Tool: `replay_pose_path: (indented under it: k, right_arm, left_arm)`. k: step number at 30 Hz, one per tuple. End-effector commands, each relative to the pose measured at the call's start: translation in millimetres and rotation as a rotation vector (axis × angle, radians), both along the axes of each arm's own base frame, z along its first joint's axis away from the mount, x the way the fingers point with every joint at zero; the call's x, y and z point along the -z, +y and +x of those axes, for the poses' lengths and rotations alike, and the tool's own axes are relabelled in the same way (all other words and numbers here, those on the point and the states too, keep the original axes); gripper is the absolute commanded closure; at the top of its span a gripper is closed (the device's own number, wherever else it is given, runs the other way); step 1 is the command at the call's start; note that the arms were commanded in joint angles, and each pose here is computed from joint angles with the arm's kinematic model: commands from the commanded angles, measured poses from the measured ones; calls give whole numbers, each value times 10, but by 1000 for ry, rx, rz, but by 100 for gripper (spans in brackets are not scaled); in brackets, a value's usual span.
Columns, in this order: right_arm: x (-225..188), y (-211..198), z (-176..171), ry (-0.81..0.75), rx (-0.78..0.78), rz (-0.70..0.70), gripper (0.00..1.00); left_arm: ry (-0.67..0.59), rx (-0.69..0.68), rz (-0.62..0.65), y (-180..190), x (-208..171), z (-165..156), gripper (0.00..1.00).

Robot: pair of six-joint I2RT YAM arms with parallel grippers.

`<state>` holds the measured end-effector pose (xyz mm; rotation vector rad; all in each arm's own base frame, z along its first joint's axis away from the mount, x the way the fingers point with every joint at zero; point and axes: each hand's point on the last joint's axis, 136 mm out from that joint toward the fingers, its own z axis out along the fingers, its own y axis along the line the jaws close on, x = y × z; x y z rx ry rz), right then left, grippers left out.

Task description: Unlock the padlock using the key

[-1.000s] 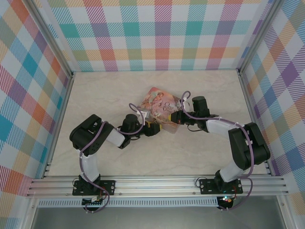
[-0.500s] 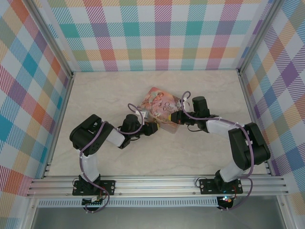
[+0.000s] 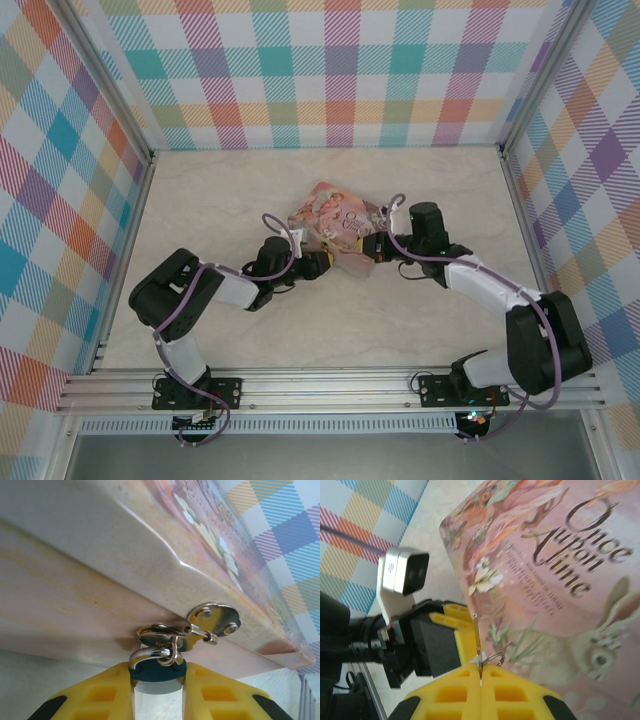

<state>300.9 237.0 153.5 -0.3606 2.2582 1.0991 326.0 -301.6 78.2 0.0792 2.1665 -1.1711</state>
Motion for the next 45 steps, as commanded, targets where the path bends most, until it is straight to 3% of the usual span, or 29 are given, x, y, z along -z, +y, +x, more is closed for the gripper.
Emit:
replay_pose_path:
  k: [1, 9, 18, 35, 45]
  right_arm:
    - [250, -5, -283, -10, -44, -136, 96]
    - [610, 122, -602, -33, -111, -298, 96]
    - [834, 244, -515, -65, -135, -396, 96]
    - [884, 334, -318, -132, -171, -502, 96]
    - [875, 424, -322, -129, -220, -490, 96]
  left_arm:
    - [6, -47, -88, -72, -351, 53, 79]
    - [119, -88, -161, -117, -474, 10, 84]
    - [224, -87, -219, -210, -496, -60, 88]
    - [263, -90, -209, -237, -458, -110, 91]
    - [259, -92, -197, -213, -474, -133, 92]
